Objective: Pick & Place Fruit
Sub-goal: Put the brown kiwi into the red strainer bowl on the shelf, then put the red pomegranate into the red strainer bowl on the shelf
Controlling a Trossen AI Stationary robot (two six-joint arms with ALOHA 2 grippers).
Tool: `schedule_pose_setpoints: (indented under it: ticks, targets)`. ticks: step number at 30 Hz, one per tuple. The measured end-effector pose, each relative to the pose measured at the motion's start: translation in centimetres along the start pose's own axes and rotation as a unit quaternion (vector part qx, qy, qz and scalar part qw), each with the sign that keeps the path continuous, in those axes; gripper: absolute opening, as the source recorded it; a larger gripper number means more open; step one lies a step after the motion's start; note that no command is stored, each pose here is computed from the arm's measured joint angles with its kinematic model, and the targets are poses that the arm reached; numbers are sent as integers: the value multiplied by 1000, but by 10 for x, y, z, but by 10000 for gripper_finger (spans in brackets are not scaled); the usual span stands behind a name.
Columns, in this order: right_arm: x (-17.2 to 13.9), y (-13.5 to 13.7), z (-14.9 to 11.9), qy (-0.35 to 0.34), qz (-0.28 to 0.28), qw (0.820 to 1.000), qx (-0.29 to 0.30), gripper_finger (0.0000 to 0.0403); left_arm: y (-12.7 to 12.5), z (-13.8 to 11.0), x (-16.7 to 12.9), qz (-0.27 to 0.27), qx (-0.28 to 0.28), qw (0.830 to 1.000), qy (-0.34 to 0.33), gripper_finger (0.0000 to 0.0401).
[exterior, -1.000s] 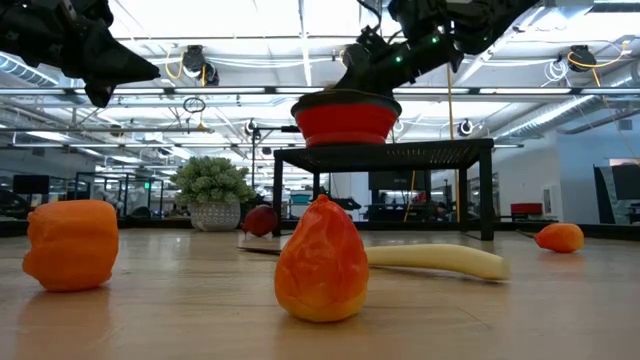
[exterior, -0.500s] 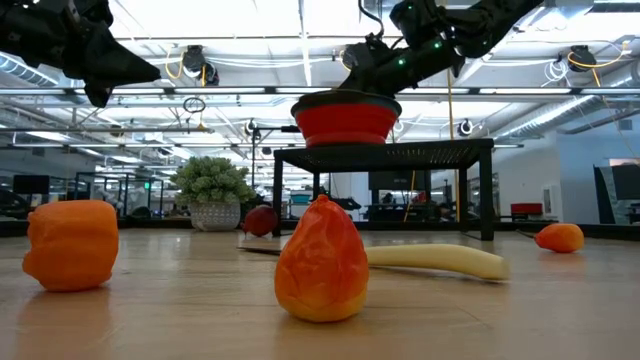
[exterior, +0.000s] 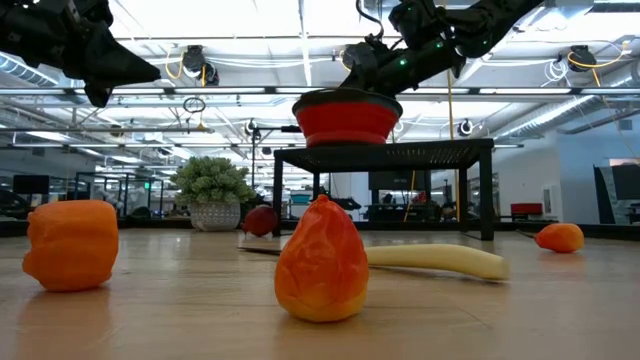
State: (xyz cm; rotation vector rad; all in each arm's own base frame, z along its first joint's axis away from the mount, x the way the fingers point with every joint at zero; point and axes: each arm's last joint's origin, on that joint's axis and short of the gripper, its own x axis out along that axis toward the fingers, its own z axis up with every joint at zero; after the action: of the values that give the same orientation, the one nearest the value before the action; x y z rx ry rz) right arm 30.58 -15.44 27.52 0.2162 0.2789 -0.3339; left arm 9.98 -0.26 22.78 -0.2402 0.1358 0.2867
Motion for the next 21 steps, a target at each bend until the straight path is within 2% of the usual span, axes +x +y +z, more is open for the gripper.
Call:
schedule_pose_setpoints:
  ticks: [7,12,18,21]
  targets:
    - [0,0,0,-2,0,1000,0,249,0,0,0,0,0,1000,0,24]
    - [-4,2,9,-36,4,999,-6,249,0,0,0,0,0,1000,0,24]
    - [-25,9,26,-72,11,997,-15,247,0,0,0,0,0,1000,0,24]
    - [-38,14,33,-77,14,997,-18,233,0,0,0,0,0,1000,0,24]
